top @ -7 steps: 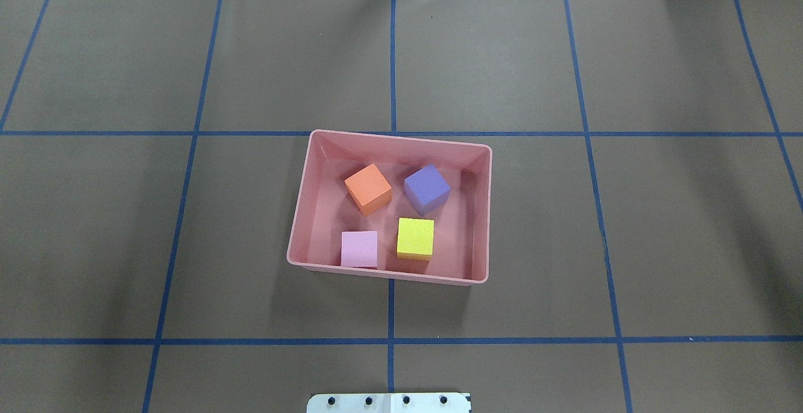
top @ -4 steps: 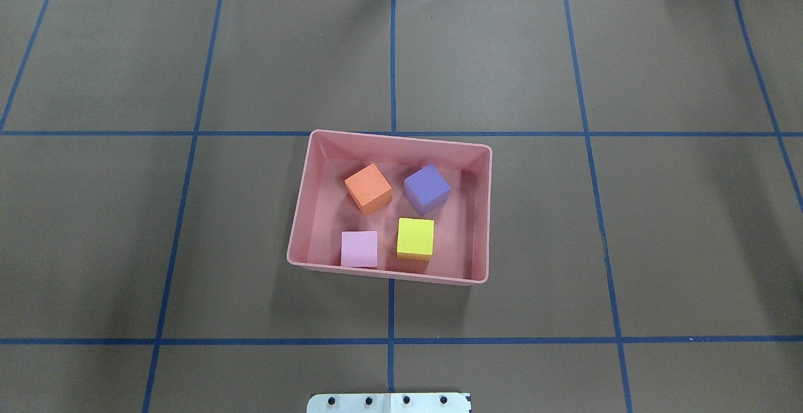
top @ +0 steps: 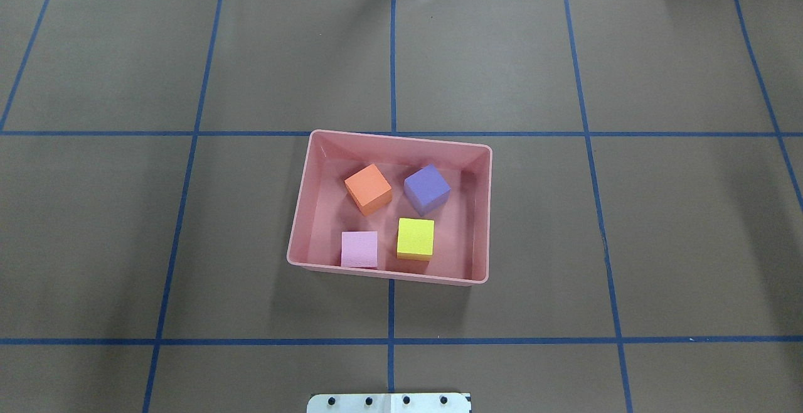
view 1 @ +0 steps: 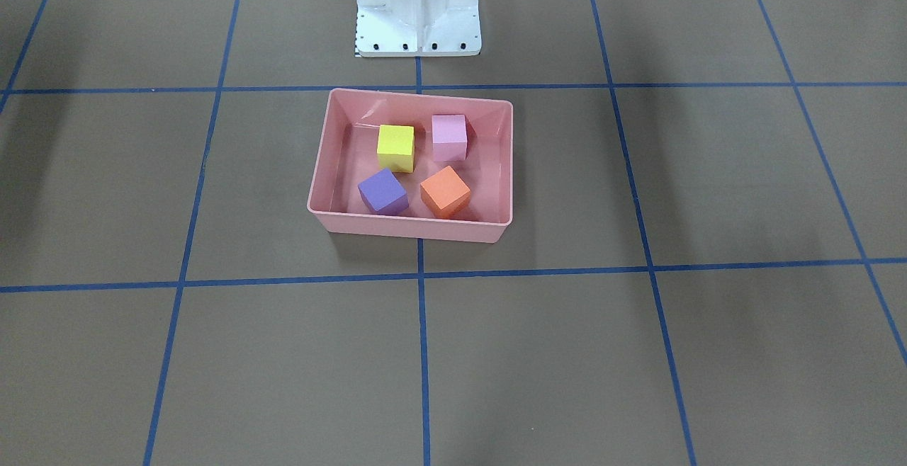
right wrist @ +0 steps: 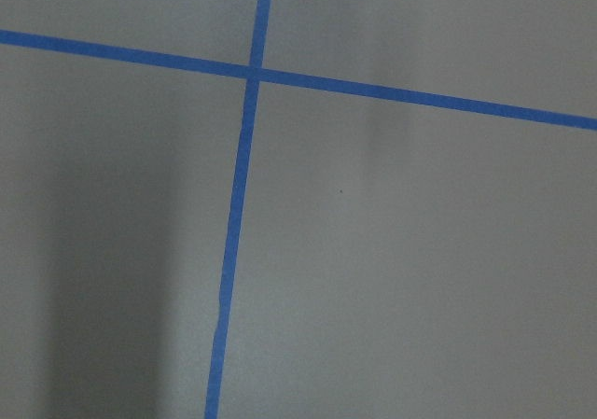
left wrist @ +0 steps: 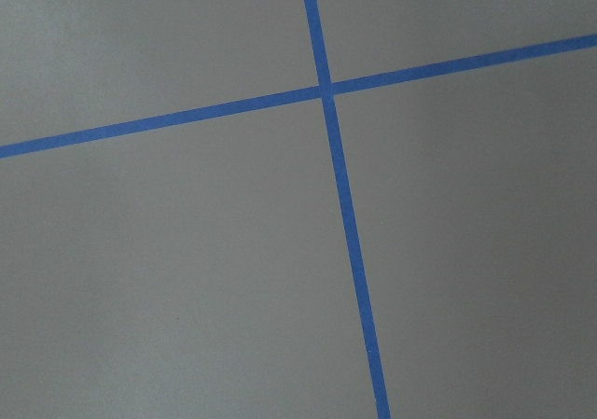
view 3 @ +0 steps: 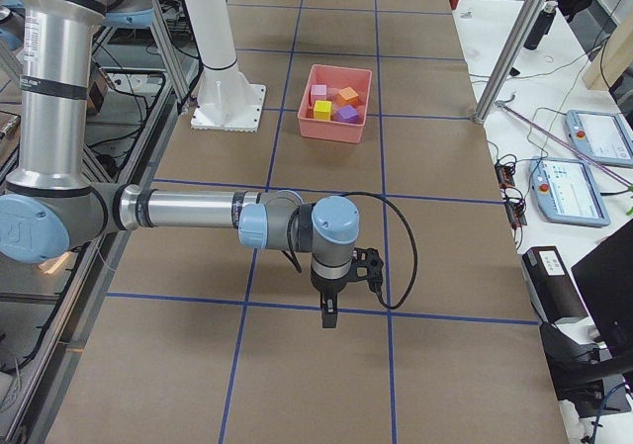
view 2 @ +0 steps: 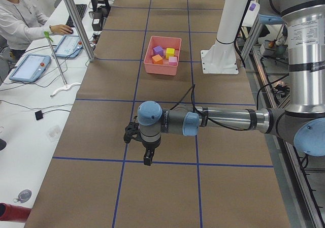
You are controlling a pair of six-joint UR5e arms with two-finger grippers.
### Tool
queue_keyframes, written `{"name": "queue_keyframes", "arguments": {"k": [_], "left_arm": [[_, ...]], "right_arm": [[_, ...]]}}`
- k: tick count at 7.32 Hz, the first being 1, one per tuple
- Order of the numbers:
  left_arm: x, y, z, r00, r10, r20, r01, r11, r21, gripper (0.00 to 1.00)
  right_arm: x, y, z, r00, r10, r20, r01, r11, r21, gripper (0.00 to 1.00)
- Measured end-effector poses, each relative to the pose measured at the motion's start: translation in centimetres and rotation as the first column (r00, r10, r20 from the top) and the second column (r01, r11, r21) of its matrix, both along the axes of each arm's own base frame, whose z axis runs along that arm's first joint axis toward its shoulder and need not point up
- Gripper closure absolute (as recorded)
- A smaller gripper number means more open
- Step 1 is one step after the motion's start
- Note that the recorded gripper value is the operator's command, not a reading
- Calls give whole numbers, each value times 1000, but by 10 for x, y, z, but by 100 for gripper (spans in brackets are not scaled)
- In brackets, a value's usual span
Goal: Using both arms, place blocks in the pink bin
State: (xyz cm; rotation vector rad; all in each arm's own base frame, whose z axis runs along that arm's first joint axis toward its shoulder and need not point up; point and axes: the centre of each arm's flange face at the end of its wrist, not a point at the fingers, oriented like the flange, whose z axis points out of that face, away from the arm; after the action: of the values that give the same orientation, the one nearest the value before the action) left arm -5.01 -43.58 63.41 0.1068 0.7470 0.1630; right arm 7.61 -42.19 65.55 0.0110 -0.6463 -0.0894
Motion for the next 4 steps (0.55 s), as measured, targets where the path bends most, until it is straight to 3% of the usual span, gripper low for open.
{"name": "queue_keyframes", "arguments": {"k": [4], "left_arm": [[0,0,-1,1000,1,0,-1,1000,3,0]], "right_arm": [[0,0,7,1000,0,0,0,1000,-11,0]]}}
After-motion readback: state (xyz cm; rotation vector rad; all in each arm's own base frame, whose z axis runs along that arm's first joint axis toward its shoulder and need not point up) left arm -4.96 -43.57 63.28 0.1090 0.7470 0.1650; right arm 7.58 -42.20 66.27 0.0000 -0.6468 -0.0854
